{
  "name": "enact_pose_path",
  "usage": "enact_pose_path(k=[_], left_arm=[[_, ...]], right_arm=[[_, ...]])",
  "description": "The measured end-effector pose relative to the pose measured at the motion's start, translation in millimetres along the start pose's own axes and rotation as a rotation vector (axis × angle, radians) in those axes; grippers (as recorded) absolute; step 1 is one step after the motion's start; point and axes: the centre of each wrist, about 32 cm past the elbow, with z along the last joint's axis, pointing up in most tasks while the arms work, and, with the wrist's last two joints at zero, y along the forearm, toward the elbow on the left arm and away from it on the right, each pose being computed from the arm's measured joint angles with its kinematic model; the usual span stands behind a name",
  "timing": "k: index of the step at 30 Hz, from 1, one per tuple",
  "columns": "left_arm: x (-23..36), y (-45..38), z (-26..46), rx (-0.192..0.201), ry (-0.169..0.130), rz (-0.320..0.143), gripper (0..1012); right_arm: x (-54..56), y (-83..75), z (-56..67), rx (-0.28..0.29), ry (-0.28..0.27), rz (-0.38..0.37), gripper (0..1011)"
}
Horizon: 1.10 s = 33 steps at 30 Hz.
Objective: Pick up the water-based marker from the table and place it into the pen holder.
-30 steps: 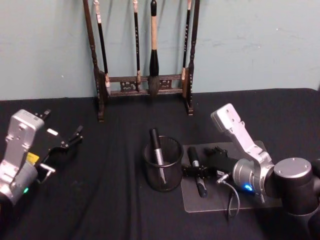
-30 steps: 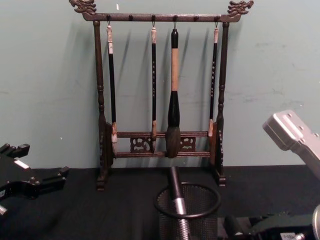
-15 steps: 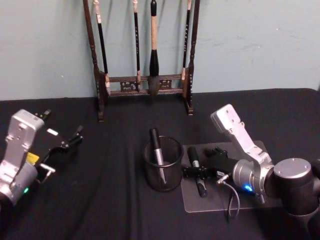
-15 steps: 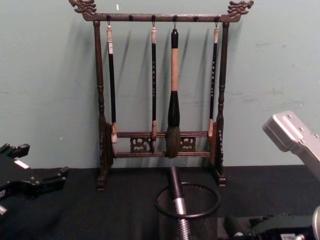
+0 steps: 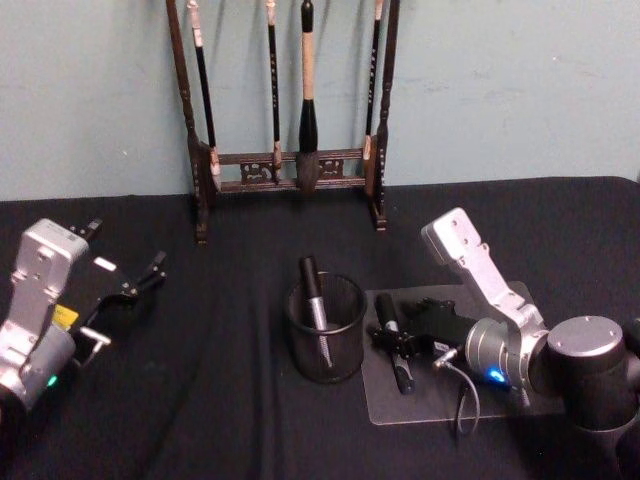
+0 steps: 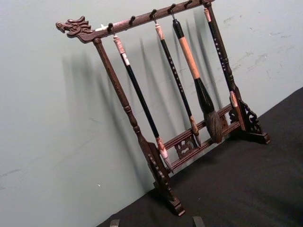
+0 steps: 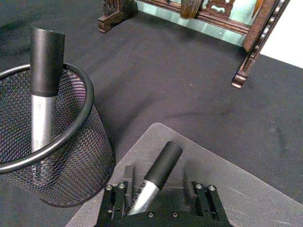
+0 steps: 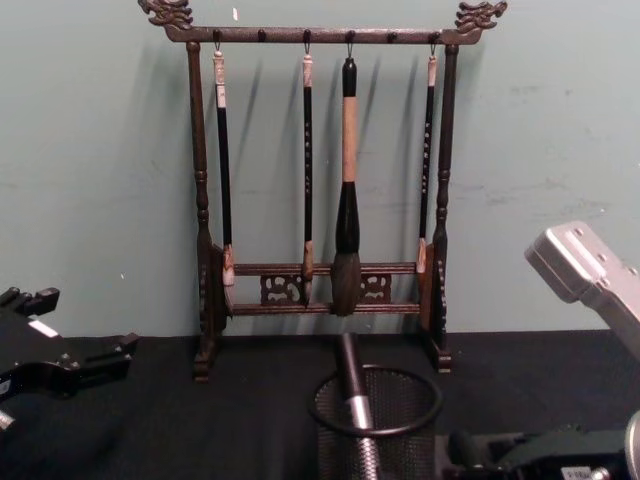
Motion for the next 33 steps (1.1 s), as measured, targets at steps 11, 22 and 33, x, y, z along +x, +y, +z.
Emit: enact_pose_path(k=[11,22,33], left_arm=[[0.0,0.0,0.0,0.0,0.0,0.0,1001],[0.0,0.0,0.0,0.0,0.0,0.0,1001],[0.0,0.0,0.0,0.0,0.0,0.0,1001]], right_arm=[[0.0,0.0,0.0,0.001,0.0,0.0,338],[0.0,0.0,0.0,0.001,0.001,0.001,239],[3.1,-4.4,1.5,0.049,0.02,0.009,239]])
